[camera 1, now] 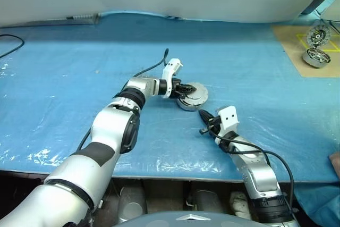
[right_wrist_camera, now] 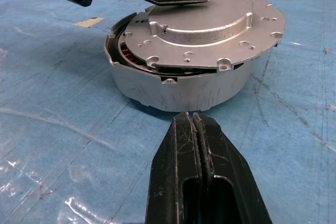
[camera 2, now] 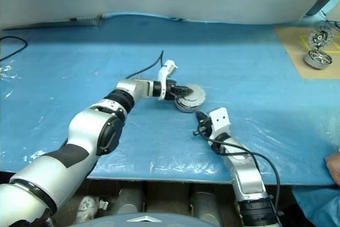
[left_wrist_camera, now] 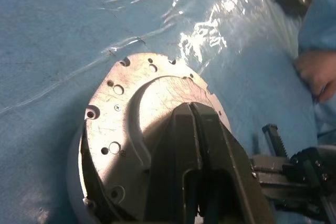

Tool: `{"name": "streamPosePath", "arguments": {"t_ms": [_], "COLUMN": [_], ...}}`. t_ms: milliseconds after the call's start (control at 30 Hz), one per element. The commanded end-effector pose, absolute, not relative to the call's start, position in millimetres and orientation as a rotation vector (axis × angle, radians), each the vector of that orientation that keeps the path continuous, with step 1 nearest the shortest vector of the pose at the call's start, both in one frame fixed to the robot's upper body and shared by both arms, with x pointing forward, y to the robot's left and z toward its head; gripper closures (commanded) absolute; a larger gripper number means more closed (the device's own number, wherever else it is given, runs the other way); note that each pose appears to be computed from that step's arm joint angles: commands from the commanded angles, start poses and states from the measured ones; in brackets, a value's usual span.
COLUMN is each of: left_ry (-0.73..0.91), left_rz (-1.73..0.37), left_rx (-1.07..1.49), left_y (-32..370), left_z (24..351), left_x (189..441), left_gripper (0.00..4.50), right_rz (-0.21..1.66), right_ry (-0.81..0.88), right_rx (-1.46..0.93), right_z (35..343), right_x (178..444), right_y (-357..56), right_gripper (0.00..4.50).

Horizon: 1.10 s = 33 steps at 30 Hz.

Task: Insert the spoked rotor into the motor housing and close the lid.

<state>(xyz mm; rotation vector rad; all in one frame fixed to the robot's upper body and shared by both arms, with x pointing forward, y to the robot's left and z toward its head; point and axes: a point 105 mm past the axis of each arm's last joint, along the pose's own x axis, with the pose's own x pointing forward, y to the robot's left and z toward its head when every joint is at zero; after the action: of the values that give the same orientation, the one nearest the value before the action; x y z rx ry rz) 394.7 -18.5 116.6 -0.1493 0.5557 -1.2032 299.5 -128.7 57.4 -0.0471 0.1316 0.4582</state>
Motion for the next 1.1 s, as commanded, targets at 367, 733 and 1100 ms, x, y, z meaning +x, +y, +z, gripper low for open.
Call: {"name": "streamPosePath", "arguments": {"t_ms": [367,733,1100], "left_ry": [0.135,-0.145,-0.109], "left_rz": [-1.147,-0.802,-0.756], "left_rx": [-0.216,-0.025,-0.085], "left_y": [35,85,79], "left_z": [169,136,116], "left_x": [419,382,338], "left_gripper": [4.48,4.48,4.48], "right_rz": [0.474,0.511,0.526], "right_ry": [0.074,0.085,0.094], "right_rx": [-0.035,-0.039,-0.050], "right_z": [71,69,69], "right_x": [299,301,302], "right_y": [-123,-120,-121], "right_gripper": [4.50,4.50,4.50]}}
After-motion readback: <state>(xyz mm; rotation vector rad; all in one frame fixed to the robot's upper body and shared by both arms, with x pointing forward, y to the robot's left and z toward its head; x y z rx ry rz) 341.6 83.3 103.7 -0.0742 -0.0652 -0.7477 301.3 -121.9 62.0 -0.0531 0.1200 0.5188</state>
